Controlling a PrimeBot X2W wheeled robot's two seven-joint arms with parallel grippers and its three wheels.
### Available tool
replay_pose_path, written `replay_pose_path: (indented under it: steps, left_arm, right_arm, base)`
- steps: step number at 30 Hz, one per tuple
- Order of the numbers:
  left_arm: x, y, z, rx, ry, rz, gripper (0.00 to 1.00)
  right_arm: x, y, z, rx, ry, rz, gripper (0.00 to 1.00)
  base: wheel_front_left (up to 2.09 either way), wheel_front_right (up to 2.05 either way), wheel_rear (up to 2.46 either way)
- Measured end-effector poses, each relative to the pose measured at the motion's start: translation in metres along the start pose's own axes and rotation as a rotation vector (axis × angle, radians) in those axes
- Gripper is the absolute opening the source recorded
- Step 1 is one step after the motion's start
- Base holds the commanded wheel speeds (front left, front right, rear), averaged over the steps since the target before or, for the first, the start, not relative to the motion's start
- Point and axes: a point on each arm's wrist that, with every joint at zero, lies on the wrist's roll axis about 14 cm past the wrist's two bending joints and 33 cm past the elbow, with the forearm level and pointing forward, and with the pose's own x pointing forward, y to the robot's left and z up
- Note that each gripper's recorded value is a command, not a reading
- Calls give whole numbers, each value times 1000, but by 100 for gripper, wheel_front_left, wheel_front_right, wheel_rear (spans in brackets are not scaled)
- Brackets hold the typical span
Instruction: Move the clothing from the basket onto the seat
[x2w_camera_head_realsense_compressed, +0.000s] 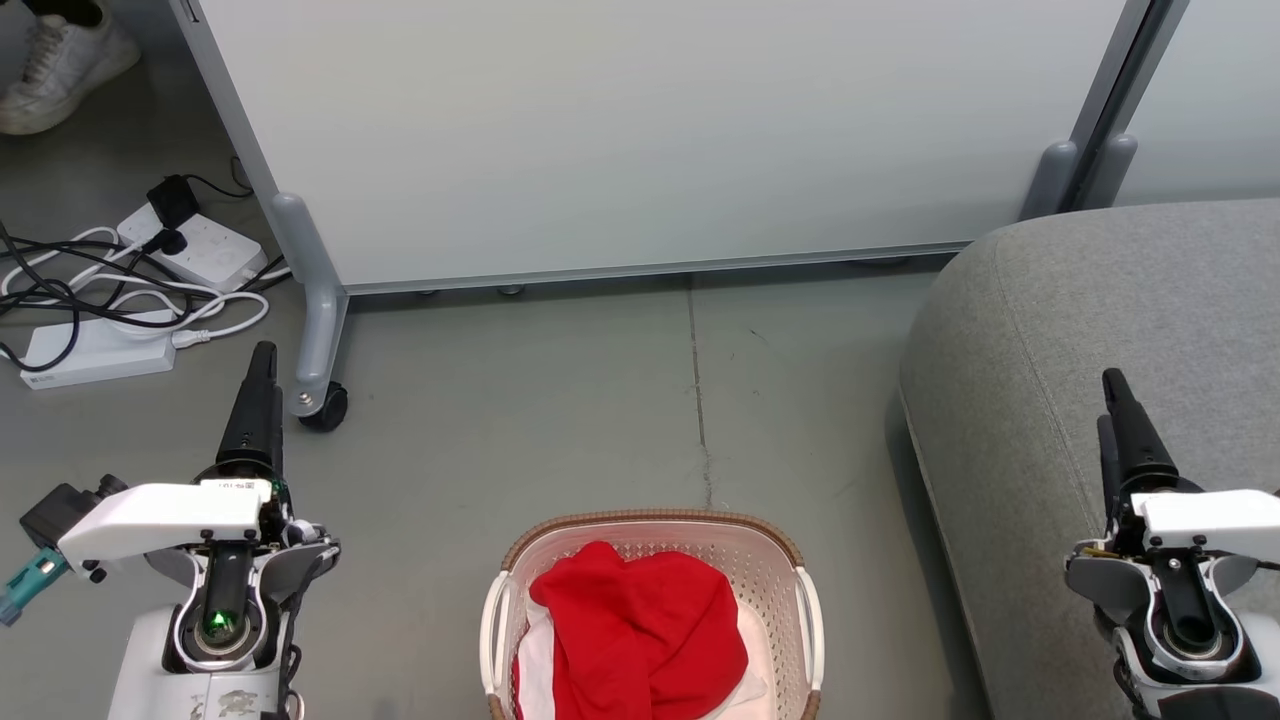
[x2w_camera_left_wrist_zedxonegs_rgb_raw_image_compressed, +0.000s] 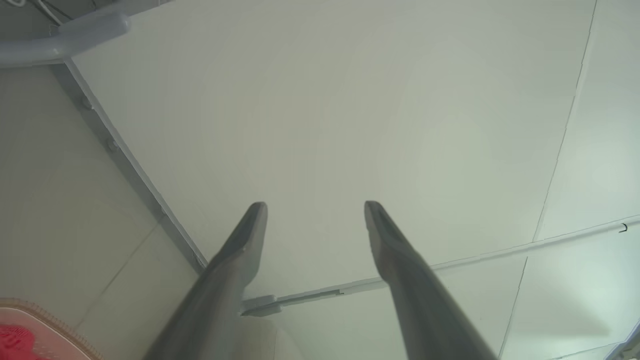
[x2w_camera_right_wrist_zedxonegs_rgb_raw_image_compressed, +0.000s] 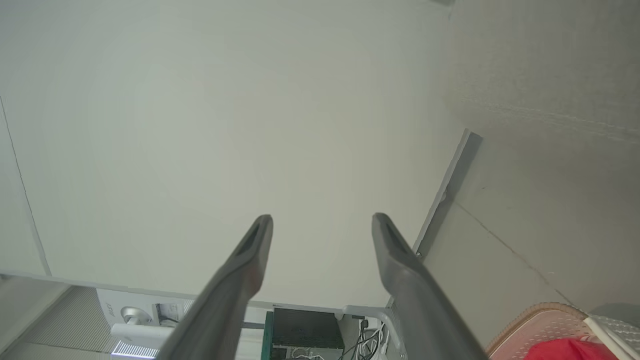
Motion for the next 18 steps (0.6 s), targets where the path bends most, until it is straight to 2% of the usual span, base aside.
replay_pose_path:
  steps: [9, 18]
  left_arm:
    - [-4, -18, 0, 215, -18, -55, 100]
    - [-8, -29, -3, 385, -30, -95, 100]
  right_arm:
    - [1, 25, 1, -266, -6, 83, 100]
    - [-2, 37, -4, -454, -5, 133, 100]
  base:
    - [0, 0, 0]
    - [0, 0, 0]
